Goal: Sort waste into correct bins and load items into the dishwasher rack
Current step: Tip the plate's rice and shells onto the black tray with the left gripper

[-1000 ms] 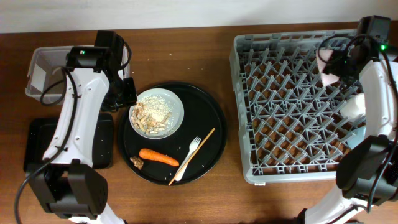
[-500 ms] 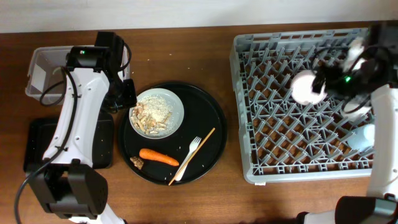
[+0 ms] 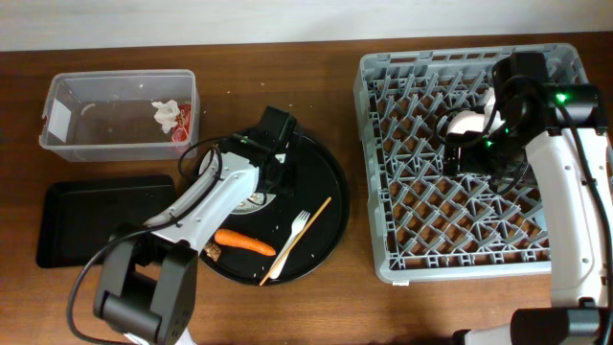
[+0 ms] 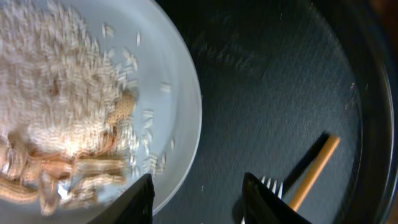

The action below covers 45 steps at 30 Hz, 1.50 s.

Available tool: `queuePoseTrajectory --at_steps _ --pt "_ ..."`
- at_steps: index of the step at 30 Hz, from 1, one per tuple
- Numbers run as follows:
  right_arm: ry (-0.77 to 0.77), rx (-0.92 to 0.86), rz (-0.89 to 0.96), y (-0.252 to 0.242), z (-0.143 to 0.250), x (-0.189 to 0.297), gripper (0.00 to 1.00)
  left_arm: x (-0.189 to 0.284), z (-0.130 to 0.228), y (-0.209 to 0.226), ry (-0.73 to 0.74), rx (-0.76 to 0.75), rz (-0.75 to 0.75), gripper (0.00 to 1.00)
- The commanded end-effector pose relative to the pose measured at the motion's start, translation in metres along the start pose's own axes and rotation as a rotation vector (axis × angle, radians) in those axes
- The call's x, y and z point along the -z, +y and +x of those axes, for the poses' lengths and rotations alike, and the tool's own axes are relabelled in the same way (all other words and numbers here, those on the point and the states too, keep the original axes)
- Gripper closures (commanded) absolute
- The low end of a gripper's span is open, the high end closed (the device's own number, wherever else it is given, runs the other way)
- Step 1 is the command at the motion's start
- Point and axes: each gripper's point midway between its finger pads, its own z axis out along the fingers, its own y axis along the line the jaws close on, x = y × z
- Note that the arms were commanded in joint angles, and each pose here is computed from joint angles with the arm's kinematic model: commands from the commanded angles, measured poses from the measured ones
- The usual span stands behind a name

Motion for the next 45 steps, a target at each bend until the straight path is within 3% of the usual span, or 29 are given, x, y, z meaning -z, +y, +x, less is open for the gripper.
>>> queuePoseTrajectory --at_steps 1,7,10,11,12,14,20,29,35,40,45 --pt "-0.021 -0.007 0.013 -0.003 0.001 0.005 0.0 -0.028 0.011 0.002 0.049 0.002 -0.018 0.55" --pt "-0.022 -0.007 0.013 -0.003 0.001 0.005 0.0 -0.073 0.024 0.005 0.12 0.0 -0.039 0.56" --pt "-0.022 -0.007 0.013 -0.003 0.001 0.005 0.0 -0.079 0.032 0.008 0.152 -0.001 -0.054 0.91" --pt "-0.021 -0.007 0.013 -0.003 0.001 0.005 0.0 -0.079 0.032 0.013 0.151 -0.004 -0.081 0.98" --pt "-0.021 -0.007 0.013 -0.003 0.001 0.005 0.0 -0.077 0.032 0.02 0.148 -0.008 -0.122 1.0" --pt "-0.021 -0.008 0.013 -0.003 0.001 0.005 0.0 -0.068 0.03 0.038 0.154 -0.025 -0.228 1.0" --pt "-0.016 -0.01 0.013 -0.004 0.002 0.005 0.0 -0.006 -0.008 0.027 0.175 -0.051 -0.242 0.99" --pt "-0.014 -0.01 0.018 -0.004 0.003 0.005 0.01 0.038 0.015 0.047 0.308 0.031 -0.343 1.0" --pt "-0.014 -0.01 0.018 -0.004 0.003 0.005 0.01 0.097 0.007 0.125 0.229 0.267 -0.345 1.0" --pt "-0.016 -0.01 0.037 -0.008 0.003 0.005 0.01 0.104 0.015 0.156 0.259 0.378 -0.261 1.0" --pt "-0.014 -0.01 0.041 -0.008 0.003 0.005 0.01 0.109 0.014 0.174 0.244 0.412 -0.042 1.0"
